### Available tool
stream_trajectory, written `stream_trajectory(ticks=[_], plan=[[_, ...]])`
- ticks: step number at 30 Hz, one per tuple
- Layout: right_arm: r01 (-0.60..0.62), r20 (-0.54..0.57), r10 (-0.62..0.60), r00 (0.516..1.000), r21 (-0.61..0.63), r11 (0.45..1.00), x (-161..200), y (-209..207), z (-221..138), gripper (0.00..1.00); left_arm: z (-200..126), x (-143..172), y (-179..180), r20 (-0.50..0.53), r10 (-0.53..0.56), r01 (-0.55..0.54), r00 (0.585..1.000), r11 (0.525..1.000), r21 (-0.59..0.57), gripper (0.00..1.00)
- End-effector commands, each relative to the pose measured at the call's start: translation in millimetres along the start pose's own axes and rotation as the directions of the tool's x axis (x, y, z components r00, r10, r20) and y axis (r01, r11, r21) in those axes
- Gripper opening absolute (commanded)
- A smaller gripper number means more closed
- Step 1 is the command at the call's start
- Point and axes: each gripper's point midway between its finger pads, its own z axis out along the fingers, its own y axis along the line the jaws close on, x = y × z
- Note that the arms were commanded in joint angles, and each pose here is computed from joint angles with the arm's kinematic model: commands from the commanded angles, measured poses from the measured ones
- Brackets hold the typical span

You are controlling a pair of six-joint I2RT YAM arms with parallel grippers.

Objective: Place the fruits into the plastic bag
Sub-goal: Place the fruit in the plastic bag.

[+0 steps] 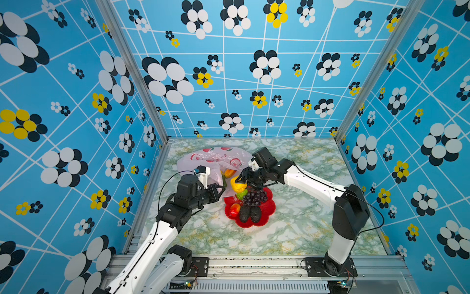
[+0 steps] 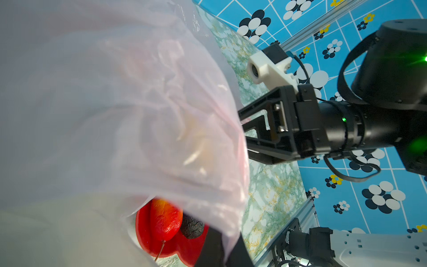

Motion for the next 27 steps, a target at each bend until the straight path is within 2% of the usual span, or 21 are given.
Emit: stream_trajectory(ticks=[1,8,13,20,24,25,26,27], plan=[[-0.015,0.002,0.015,1.000,-0.084,0.996,-17,29,9,0.55,-2,-13,-10,0.028,0.005,-0.006,1.000,1.000,0.027,0.00],[-0.098,-0.033,0.094,0.995,-0.139,0.985,-34,35,51,0.56,3,-15,-9,0.030,-0.008,0.007,1.000,1.000,0.030,0.00],[-0.121,-0.040,0.116,0.992,-0.177,0.977,-39,47,65,0.58,8,-18,-10,0.028,-0.017,0.016,0.999,0.999,0.035,0.00],[-0.175,0.042,0.195,0.980,-0.286,0.942,-75,65,88,0.65,15,-17,-11,0.013,-0.023,0.022,1.000,0.999,0.048,0.00],[-0.168,0.097,0.215,0.972,-0.359,0.918,-97,87,89,0.80,15,-17,-12,0.011,-0.021,0.020,1.000,0.999,0.049,0.00],[-0.154,0.113,0.209,0.971,-0.371,0.916,-101,93,86,0.85,14,-17,-13,0.012,-0.019,0.018,1.000,0.999,0.048,0.00],[-0.138,0.128,0.199,0.972,-0.379,0.915,-104,97,81,0.97,12,-17,-13,0.014,-0.018,0.017,1.000,0.999,0.048,0.00],[-0.117,0.142,0.183,0.973,-0.380,0.917,-106,102,77,0.99,11,-17,-13,0.016,-0.018,0.017,1.000,0.999,0.044,0.00]])
